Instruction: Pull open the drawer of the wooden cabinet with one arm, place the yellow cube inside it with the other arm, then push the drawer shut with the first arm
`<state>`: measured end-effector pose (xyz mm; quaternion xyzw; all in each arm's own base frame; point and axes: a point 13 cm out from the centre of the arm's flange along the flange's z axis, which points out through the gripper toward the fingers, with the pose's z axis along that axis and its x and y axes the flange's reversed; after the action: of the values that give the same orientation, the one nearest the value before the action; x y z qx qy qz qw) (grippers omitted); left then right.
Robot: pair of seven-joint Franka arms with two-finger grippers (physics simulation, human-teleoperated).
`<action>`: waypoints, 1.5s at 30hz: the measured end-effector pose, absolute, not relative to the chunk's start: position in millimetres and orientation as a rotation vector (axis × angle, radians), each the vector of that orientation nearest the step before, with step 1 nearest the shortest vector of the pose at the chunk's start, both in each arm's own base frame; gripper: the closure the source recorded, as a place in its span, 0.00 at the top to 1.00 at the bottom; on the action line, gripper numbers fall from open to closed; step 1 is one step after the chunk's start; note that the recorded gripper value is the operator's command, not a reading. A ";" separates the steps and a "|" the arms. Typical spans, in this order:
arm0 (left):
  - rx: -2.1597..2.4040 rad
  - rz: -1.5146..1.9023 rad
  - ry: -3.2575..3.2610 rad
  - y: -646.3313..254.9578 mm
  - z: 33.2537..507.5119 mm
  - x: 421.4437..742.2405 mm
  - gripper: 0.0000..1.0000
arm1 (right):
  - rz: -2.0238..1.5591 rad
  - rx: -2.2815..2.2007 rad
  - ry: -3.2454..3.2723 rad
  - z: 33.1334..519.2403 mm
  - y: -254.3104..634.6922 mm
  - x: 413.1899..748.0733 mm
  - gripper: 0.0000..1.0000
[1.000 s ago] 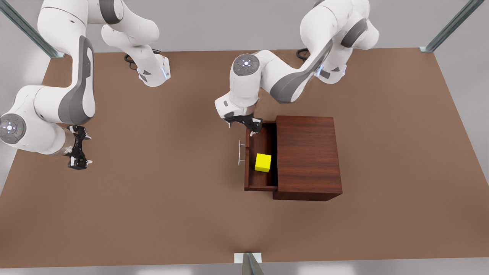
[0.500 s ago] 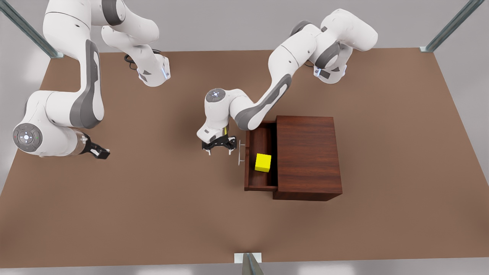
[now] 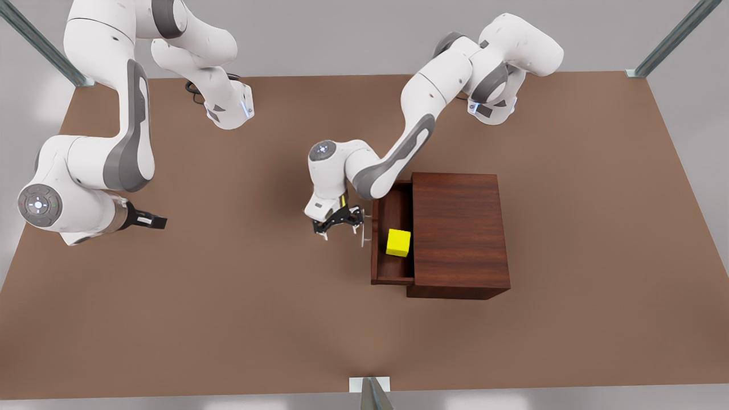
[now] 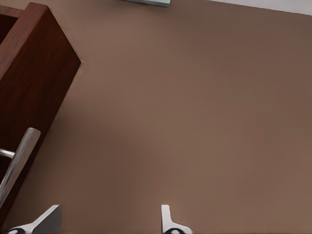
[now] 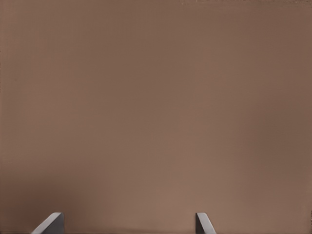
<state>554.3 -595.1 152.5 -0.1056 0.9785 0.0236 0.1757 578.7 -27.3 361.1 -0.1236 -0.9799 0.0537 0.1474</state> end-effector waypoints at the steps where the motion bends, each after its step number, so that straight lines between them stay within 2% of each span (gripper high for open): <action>1: -0.306 0.075 2.774 -592.4 151.8 554.2 1.00 | 0.146 -0.338 -2.821 361.0 -26.6 578.8 1.00; 12: -0.382 0.149 2.796 -553.6 149.3 564.5 1.00 | 0.109 -0.189 -2.831 360.0 -21.5 579.2 1.00; 23: -0.404 0.173 2.840 -520.4 169.3 564.7 1.00 | 0.098 -0.113 -2.832 360.0 -20.0 578.8 1.00; 35: -0.398 0.224 2.876 -481.9 171.2 581.3 1.00 | 0.093 -0.073 -2.826 358.5 -19.9 578.0 1.00; 45: -0.375 0.307 2.916 -461.7 172.1 578.7 1.00 | 0.091 -0.055 -2.820 355.7 -18.8 577.8 1.00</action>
<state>578.7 -461.7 172.1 -0.1264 0.9822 0.1034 0.0928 577.8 -18.8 355.7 -0.0192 -0.9866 0.0318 0.1590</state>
